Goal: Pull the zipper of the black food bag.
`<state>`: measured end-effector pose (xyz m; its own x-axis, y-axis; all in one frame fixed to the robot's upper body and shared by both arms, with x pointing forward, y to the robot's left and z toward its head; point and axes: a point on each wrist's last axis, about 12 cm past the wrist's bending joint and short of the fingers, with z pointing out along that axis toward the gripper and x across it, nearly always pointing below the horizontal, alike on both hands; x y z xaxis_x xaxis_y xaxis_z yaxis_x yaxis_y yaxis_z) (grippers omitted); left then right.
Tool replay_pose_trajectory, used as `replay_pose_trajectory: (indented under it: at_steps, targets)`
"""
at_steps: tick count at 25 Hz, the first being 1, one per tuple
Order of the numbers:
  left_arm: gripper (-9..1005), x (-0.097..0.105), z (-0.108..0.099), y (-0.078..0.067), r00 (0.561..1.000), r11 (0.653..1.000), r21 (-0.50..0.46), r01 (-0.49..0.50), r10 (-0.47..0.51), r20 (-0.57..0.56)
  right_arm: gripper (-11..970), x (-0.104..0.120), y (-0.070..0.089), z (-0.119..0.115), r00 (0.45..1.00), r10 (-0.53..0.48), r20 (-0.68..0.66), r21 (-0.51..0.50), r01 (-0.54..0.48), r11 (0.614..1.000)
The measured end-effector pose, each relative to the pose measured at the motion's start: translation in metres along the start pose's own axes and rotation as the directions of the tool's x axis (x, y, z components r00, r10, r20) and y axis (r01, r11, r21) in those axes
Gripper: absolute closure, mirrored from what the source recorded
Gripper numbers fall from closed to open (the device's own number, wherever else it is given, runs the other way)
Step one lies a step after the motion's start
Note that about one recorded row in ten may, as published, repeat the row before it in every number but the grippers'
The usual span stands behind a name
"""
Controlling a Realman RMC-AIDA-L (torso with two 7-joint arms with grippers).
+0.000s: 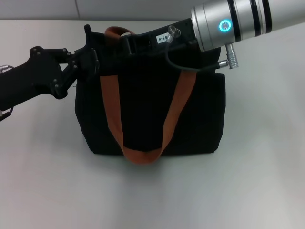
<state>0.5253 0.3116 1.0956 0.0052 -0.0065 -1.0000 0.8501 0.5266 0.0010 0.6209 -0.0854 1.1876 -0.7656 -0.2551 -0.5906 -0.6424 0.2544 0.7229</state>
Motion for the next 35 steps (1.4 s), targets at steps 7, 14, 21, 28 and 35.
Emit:
replay_pose_trajectory:
  at_steps: [7, 14, 21, 28, 35]
  targets:
    - [944, -0.004, 0.008, 0.006, 0.999, 0.999, -0.015, 0.042, -0.042, 0.005, 144, -0.001, 0.001, 0.0, 1.0, -0.011, 0.025, -0.018, 0.011, 1.0]
    - [941, -0.011, 0.011, 0.013, 0.997, 0.997, -0.007, 0.071, -0.071, -0.001, 143, -0.001, 0.0, -0.001, 0.999, -0.011, 0.039, -0.019, 0.012, 1.0]
    - [939, -0.01, 0.012, 0.011, 0.998, 0.998, 0.004, 0.066, -0.066, -0.001, 143, 0.001, -0.002, -0.003, 0.999, 0.0, 0.05, -0.017, 0.001, 1.0]
    - [936, -0.009, 0.013, 0.009, 0.998, 0.998, 0.017, 0.066, -0.066, -0.006, 142, 0.001, -0.001, -0.002, 0.999, 0.002, 0.053, -0.028, 0.0, 1.0]
    - [933, -0.009, 0.015, 0.007, 0.998, 0.998, 0.032, 0.063, -0.062, -0.01, 154, 0.003, -0.002, -0.002, 0.999, 0.008, 0.05, -0.028, -0.006, 1.0]
